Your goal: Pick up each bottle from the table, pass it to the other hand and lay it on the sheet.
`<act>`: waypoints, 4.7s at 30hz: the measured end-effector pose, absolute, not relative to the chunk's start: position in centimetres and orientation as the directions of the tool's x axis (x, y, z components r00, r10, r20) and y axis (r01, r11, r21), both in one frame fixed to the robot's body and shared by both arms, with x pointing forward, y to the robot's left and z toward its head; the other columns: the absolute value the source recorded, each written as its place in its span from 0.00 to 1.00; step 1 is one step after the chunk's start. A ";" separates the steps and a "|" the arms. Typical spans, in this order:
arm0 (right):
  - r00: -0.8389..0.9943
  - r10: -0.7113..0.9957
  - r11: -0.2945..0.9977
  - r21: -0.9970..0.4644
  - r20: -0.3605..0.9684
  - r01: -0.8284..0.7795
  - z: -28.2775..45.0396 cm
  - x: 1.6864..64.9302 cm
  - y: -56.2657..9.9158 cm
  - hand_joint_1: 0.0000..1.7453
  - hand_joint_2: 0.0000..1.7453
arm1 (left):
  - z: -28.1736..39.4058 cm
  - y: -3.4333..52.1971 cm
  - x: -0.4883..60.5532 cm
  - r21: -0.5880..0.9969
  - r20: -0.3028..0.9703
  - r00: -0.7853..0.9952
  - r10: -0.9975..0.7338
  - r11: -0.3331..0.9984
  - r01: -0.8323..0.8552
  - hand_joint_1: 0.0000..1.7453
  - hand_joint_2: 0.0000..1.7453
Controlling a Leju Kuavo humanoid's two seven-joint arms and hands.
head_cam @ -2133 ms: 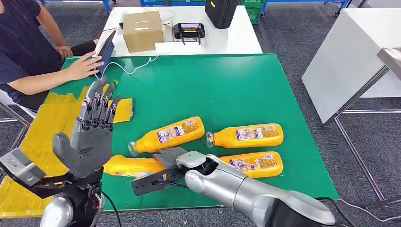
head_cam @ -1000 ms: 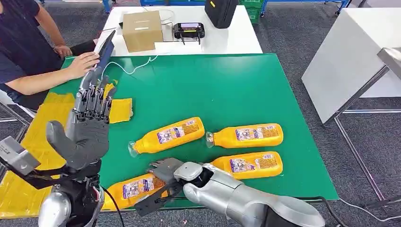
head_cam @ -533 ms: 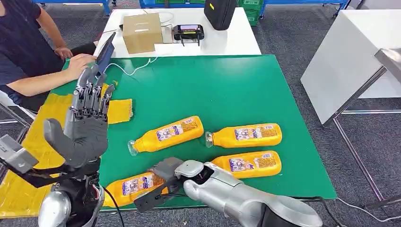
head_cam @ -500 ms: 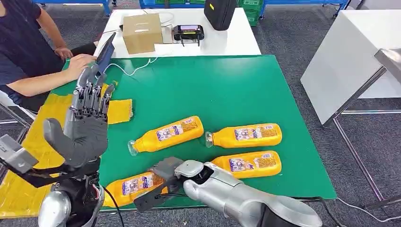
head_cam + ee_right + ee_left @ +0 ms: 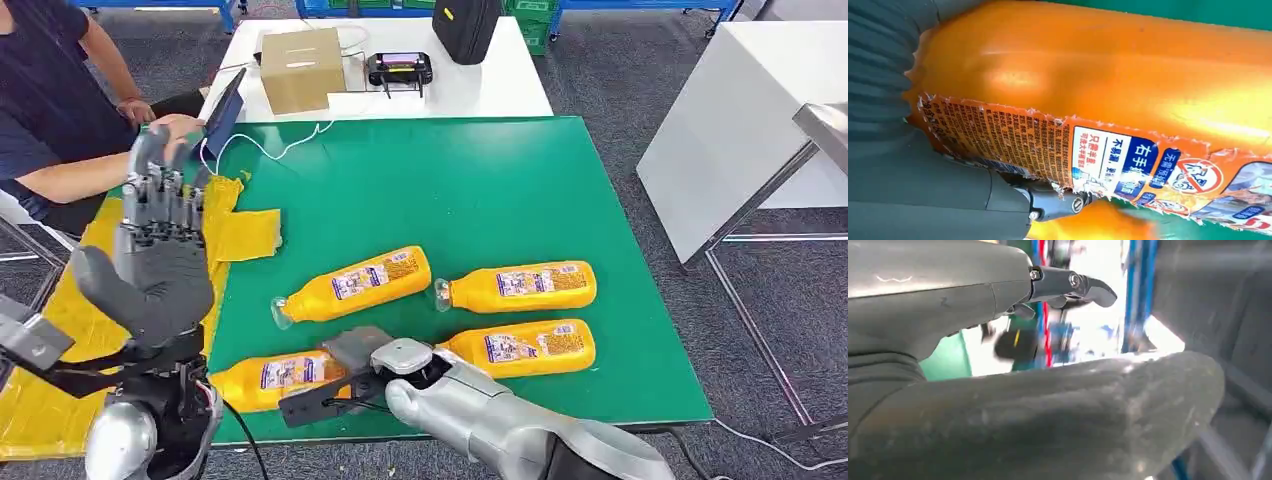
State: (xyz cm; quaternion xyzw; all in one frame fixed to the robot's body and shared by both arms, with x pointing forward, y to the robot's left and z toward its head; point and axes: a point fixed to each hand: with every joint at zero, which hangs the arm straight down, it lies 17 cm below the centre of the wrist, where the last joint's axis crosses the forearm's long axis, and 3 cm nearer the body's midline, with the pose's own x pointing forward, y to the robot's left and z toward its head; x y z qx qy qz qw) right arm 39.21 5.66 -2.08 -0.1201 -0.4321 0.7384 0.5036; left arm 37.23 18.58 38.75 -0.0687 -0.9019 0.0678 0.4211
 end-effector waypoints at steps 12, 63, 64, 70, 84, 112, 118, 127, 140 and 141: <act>-0.119 0.358 0.776 -0.366 0.926 -0.513 13.5 39.9 6.1 1.00 1.00 | 36.9 36.5 30.5 -0.496 0.658 -0.753 0.021 0.764 -0.412 0.00 0.00; -0.430 0.118 0.688 -0.386 0.895 -0.614 19.9 30.4 3.3 1.00 1.00 | 28.7 12.8 28.4 -0.252 0.857 -0.236 0.458 0.773 0.582 0.00 1.00; -0.434 0.115 0.687 -0.387 0.893 -0.615 20.1 30.4 3.4 1.00 1.00 | 28.7 12.7 28.4 -0.250 0.858 -0.234 0.456 0.771 0.585 0.00 1.00; -0.438 0.118 0.650 -0.403 0.891 -0.645 20.4 29.9 4.4 1.00 1.00 | 28.5 12.2 28.2 -0.237 0.863 -0.228 0.451 0.760 0.605 0.00 1.00; -0.236 -0.024 0.330 -0.215 0.971 -0.919 20.1 26.2 9.2 1.00 1.00 | 27.8 11.1 27.9 -0.266 0.853 -0.151 0.499 0.667 0.696 0.00 1.00; -0.215 0.082 0.242 -0.229 0.973 -0.943 17.9 26.0 10.3 1.00 1.00 | 26.6 11.9 29.9 -0.216 0.886 -0.208 0.414 0.766 0.605 1.00 1.00; -0.208 0.097 0.243 -0.225 0.973 -0.943 17.4 26.1 10.2 0.29 1.00 | 26.3 11.9 30.0 -0.174 0.897 -0.235 0.375 0.788 0.591 1.00 1.00; -0.309 0.222 0.440 -0.378 0.925 -0.815 14.6 28.5 6.5 0.00 0.00 | 25.3 13.0 32.4 0.149 0.931 -0.365 -0.005 0.918 0.368 1.00 1.00; -0.451 0.520 0.726 -0.653 0.725 -0.213 19.3 27.6 -14.5 0.00 0.00 | 19.8 31.6 37.6 0.952 0.117 -0.172 -0.978 0.160 -0.260 1.00 1.00; -0.442 0.529 0.728 -0.656 0.724 -0.202 19.4 27.4 -15.4 0.00 0.00 | 19.0 32.2 37.7 0.962 0.086 -0.155 -0.984 0.123 -0.245 1.00 1.00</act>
